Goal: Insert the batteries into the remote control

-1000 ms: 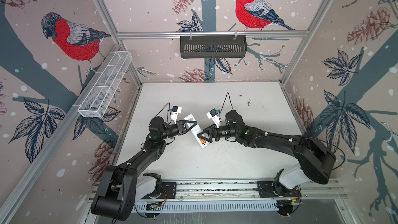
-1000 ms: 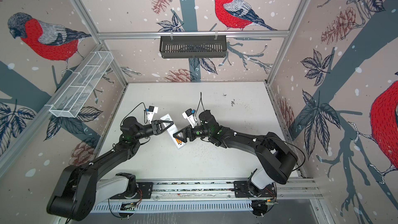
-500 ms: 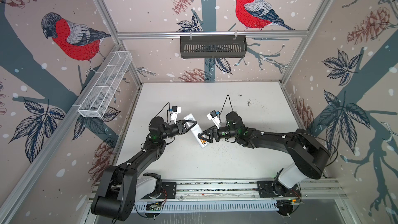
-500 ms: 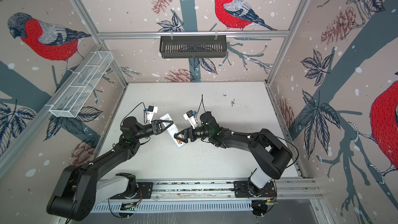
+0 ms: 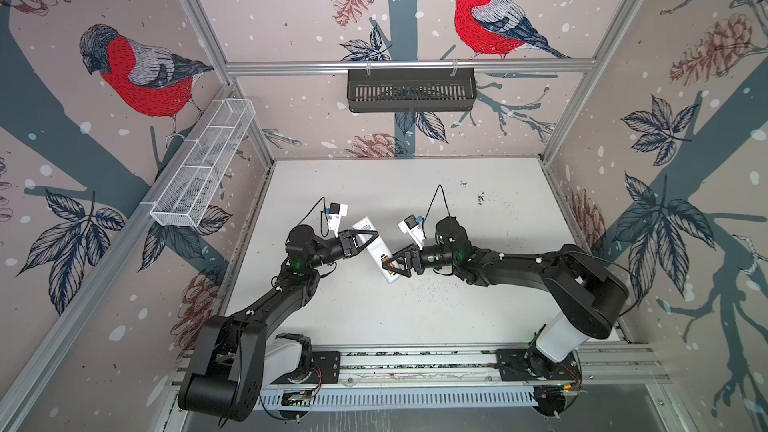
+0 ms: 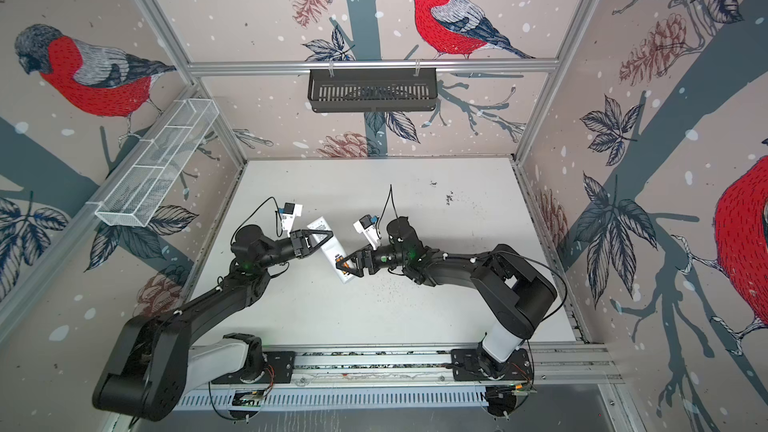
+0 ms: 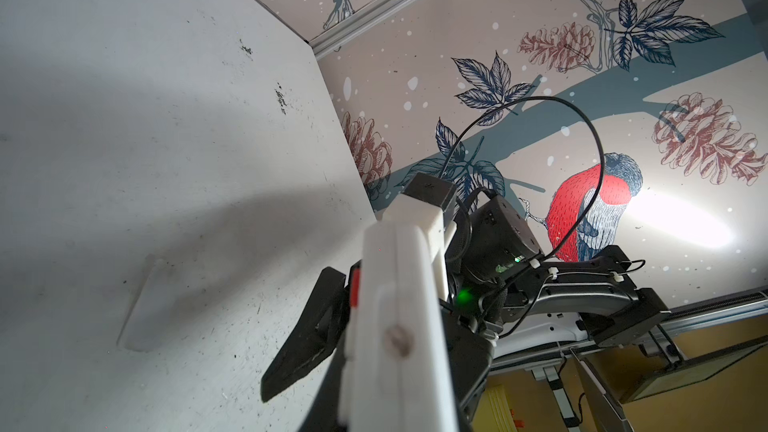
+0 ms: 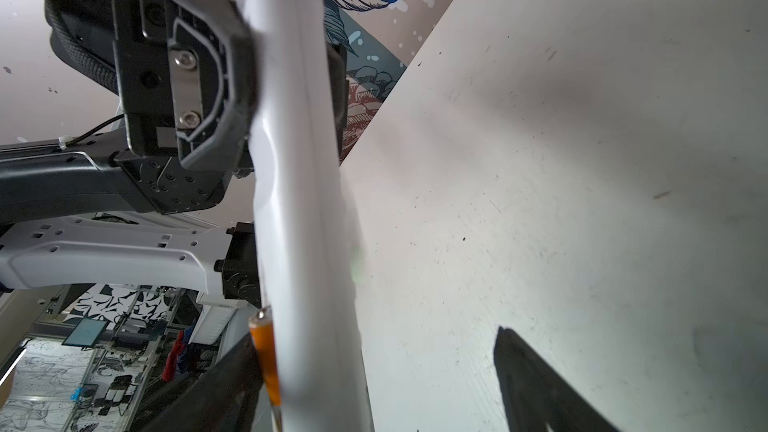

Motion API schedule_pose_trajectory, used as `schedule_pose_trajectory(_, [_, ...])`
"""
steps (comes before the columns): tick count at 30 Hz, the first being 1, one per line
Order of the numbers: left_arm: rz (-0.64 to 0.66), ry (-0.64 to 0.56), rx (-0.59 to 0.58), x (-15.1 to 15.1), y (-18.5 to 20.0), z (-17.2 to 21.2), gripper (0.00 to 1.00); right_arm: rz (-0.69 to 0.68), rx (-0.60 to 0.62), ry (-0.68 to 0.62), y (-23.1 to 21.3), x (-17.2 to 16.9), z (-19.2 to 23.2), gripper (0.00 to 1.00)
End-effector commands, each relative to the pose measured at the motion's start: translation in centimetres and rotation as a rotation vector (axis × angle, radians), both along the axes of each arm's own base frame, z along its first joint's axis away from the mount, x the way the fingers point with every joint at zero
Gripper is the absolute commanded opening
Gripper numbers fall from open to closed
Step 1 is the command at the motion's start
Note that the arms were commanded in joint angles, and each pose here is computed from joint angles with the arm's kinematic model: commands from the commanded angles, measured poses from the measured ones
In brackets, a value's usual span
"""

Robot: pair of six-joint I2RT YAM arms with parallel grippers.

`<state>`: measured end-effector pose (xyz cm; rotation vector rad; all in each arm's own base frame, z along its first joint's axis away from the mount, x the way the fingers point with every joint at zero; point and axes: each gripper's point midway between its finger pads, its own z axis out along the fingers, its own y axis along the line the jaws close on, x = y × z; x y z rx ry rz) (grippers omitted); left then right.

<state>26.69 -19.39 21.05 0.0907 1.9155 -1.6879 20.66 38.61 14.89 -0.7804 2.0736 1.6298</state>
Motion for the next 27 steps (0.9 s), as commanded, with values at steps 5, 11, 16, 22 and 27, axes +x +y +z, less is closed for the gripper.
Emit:
schedule_pose_trajectory(5, [-0.026,-0.067,-0.030,-0.3,0.0,1.6,0.00,0.019,0.033,-0.006,-0.2,-0.5,1.0,0.86])
schedule_pose_trajectory(11, [-0.015,-0.055,-0.017,-0.1,0.0,1.1,0.00,0.055,0.094,-0.060,-0.2,-0.9,4.0,0.86])
schedule_pose_trajectory(16, [-0.013,-0.056,-0.012,-0.1,0.0,1.1,0.00,0.037,0.100,-0.067,-0.1,-0.1,4.6,0.86])
schedule_pose_trajectory(22, [-0.014,-0.067,-0.010,-0.2,0.1,1.3,0.00,0.018,0.097,-0.044,0.3,1.2,3.7,0.86])
schedule_pose_trajectory(27, [-0.015,-0.071,-0.010,-0.3,0.1,1.4,0.00,0.022,0.095,-0.022,0.5,1.4,2.7,0.86])
